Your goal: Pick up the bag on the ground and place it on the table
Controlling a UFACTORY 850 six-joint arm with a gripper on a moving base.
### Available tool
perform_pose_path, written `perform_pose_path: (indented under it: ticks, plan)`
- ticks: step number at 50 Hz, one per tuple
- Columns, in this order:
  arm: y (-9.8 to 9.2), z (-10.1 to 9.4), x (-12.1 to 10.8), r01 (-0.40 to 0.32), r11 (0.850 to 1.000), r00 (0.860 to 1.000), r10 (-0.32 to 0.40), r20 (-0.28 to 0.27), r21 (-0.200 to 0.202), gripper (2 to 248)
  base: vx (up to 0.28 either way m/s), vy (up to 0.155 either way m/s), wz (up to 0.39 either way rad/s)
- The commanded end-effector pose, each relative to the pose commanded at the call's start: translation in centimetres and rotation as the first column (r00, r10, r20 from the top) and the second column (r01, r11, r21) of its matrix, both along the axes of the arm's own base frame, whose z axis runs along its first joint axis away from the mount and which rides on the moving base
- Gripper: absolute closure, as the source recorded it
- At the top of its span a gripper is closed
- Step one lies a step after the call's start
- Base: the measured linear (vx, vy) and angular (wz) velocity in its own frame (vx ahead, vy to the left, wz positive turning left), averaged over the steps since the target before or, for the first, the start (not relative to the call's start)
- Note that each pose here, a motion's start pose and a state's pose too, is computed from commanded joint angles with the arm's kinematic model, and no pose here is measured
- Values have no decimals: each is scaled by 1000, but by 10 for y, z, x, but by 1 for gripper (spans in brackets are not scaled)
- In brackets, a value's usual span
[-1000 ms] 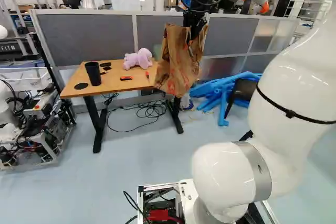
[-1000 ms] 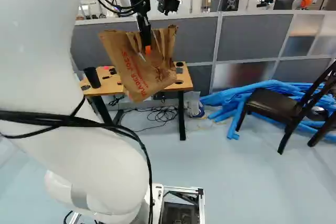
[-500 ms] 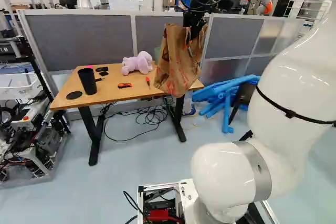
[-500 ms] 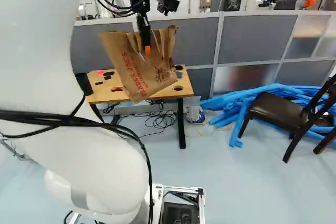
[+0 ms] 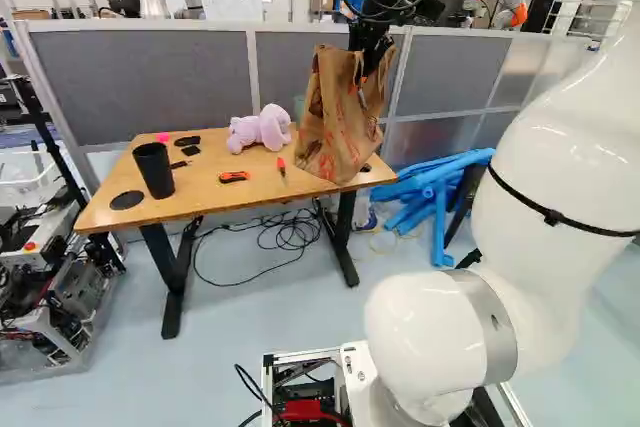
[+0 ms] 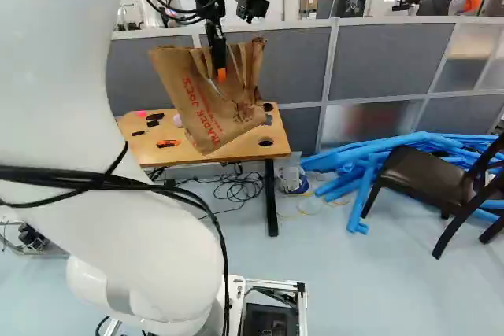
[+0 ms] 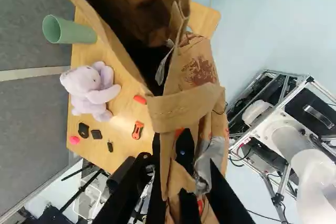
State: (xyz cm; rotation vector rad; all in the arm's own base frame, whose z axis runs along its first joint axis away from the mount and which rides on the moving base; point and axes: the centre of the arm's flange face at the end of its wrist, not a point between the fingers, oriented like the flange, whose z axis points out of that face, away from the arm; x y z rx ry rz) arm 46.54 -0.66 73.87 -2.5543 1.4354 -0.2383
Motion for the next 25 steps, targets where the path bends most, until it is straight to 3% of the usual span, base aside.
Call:
perform_pose_path:
  ticks: [25]
  plan:
    - [0,0,0,0,1000,1000,0,0,0,229,147,1,-7]
